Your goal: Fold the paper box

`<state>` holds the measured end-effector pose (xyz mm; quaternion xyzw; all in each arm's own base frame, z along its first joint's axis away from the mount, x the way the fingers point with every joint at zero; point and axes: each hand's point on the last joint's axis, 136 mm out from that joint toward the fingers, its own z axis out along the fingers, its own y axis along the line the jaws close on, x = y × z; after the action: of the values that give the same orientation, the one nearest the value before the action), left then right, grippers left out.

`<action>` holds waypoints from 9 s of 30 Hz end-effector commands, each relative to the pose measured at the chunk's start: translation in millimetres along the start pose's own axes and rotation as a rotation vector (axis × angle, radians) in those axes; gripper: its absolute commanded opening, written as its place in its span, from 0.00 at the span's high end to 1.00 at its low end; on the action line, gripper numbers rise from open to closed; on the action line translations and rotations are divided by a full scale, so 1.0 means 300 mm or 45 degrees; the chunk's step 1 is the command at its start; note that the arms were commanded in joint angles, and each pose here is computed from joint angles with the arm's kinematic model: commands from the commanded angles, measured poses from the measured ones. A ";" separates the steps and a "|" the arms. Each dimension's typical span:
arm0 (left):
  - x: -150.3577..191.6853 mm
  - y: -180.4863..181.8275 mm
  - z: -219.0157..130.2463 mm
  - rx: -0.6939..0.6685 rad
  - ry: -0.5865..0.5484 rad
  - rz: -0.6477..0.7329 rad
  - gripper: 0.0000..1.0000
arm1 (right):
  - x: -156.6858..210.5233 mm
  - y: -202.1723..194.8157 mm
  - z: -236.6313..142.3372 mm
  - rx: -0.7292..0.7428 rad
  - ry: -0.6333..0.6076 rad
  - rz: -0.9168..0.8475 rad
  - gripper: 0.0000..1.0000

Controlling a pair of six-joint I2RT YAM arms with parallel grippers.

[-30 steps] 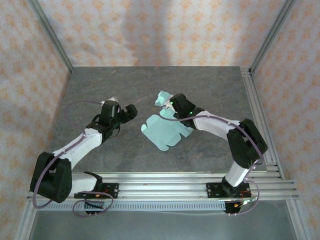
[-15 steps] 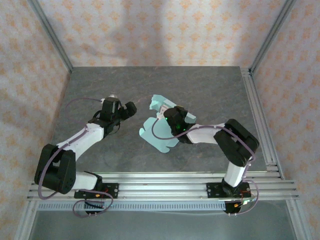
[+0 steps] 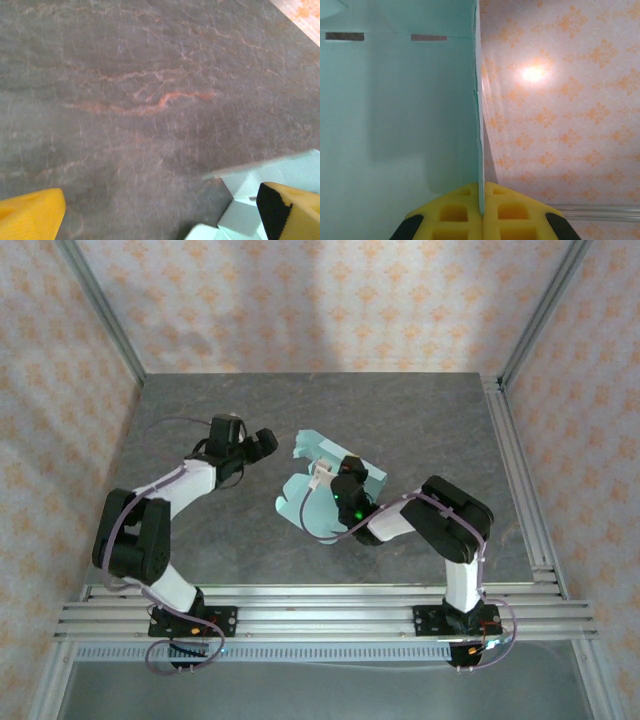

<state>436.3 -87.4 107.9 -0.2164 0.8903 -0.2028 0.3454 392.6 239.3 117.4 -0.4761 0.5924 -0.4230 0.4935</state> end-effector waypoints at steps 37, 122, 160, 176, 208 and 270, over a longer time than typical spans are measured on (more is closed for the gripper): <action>0.131 -0.266 0.132 0.479 0.246 0.630 0.33 | -0.034 0.046 -0.046 -0.019 -0.040 0.075 1.00; 0.375 -0.262 0.155 0.442 0.450 1.035 0.64 | -0.101 0.137 -0.102 -0.170 -0.147 -0.117 1.00; 0.361 -0.214 0.172 0.280 0.395 1.039 1.00 | -0.092 -0.009 -0.259 -0.414 -0.248 0.736 0.28; 0.372 -0.200 0.144 0.233 0.353 1.068 0.99 | -0.095 -0.380 -0.262 -0.583 -0.235 1.696 0.21; 0.505 -0.230 0.148 0.253 0.374 1.083 0.96 | -0.138 0.134 -0.021 -1.676 0.488 2.088 0.25; 0.403 -0.263 0.087 0.308 0.025 1.022 0.64 | -0.048 0.278 -0.041 -1.695 0.684 2.039 0.44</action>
<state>383.2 -222.5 53.0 0.1898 0.8922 -0.1681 0.3738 392.6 292.5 102.5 -0.0539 0.8945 0.3991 0.1939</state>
